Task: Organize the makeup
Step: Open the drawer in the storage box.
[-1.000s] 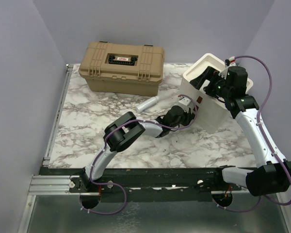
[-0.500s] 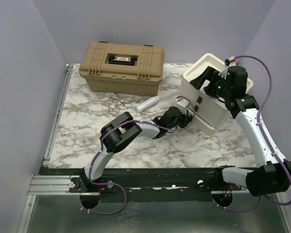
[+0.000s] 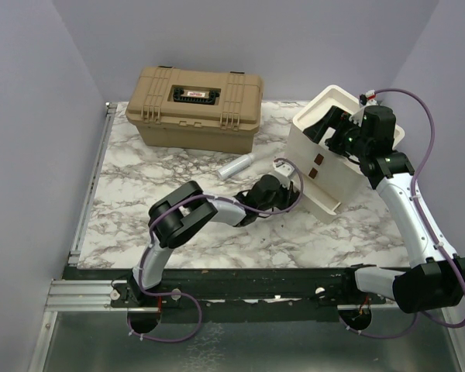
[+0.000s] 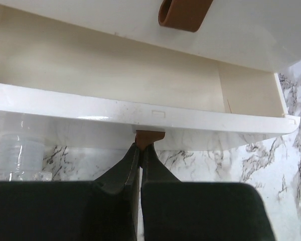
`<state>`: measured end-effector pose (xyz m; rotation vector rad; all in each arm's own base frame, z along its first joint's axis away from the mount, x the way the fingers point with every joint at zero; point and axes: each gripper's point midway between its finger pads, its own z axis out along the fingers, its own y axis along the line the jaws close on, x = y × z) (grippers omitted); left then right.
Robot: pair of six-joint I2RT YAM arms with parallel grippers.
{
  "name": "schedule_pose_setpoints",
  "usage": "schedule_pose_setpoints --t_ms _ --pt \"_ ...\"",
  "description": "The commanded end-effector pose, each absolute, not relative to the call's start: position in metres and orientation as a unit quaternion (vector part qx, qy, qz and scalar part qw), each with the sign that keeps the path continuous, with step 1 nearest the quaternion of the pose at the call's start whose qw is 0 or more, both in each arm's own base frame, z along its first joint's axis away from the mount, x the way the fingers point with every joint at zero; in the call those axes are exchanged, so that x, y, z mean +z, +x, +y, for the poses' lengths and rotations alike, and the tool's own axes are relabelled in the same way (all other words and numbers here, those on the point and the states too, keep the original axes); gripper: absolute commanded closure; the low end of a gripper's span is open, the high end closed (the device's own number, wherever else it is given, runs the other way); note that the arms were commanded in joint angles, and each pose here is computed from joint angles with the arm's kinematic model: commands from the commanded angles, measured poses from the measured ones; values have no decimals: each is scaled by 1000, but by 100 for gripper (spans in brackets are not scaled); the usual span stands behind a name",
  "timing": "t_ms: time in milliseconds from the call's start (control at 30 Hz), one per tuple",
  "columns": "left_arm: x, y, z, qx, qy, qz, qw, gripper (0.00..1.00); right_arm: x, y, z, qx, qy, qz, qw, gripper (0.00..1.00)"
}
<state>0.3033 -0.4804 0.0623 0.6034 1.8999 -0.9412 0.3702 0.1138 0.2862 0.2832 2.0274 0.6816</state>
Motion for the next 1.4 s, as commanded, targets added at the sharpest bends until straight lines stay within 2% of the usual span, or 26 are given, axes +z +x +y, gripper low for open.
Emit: schedule_pose_setpoints --t_ms 0,467,1367 --pt "68 288 -473 -392 246 772 436 100 264 350 123 291 114 857 410 4" --pt "68 257 -470 -419 229 783 399 100 263 351 121 285 118 858 409 4" --pt "69 264 -451 -397 188 805 399 100 261 351 120 281 121 860 408 4"
